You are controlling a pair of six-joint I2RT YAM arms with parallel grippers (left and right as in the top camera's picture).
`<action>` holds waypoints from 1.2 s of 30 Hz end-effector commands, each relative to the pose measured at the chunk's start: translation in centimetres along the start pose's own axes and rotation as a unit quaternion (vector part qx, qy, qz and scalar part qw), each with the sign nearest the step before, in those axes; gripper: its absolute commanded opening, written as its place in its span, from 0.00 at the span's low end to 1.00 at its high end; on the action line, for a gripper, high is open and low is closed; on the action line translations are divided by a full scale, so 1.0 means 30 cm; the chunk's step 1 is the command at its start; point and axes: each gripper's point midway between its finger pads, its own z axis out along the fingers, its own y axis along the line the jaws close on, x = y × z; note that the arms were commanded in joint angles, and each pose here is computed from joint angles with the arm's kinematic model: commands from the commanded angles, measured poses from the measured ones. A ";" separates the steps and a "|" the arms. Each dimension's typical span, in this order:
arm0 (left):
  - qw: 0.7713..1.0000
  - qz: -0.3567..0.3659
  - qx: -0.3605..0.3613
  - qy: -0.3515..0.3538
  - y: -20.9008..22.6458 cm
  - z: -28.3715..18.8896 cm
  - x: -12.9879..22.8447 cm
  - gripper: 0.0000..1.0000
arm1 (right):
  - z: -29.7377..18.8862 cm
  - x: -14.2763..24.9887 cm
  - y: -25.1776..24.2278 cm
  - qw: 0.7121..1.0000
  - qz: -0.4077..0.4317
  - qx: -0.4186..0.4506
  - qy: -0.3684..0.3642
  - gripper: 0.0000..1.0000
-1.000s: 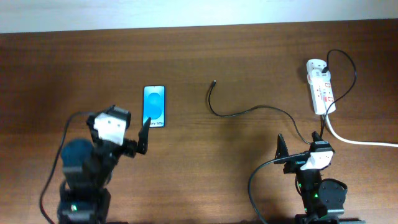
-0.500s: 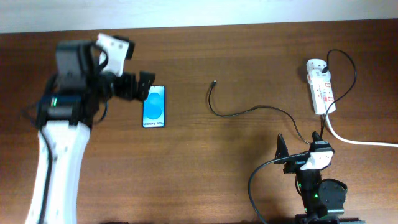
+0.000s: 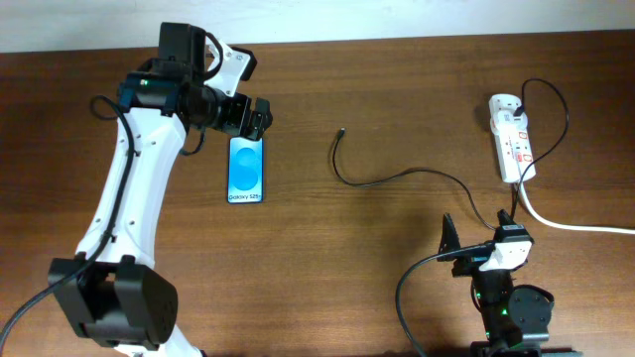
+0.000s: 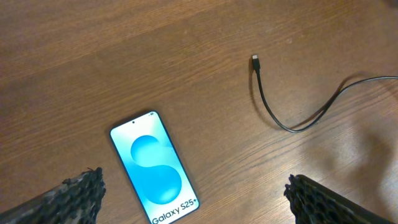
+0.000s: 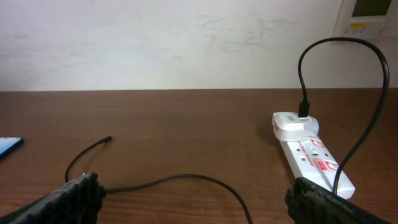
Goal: Plug charger to phone and switch on socket
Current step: 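Move the left gripper over the Galaxy phone and lower onto it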
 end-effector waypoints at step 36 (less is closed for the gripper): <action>0.952 -0.170 -0.145 0.208 0.219 0.463 0.331 0.99 | 0.000 0.006 0.006 1.000 -0.004 -0.004 0.001 0.98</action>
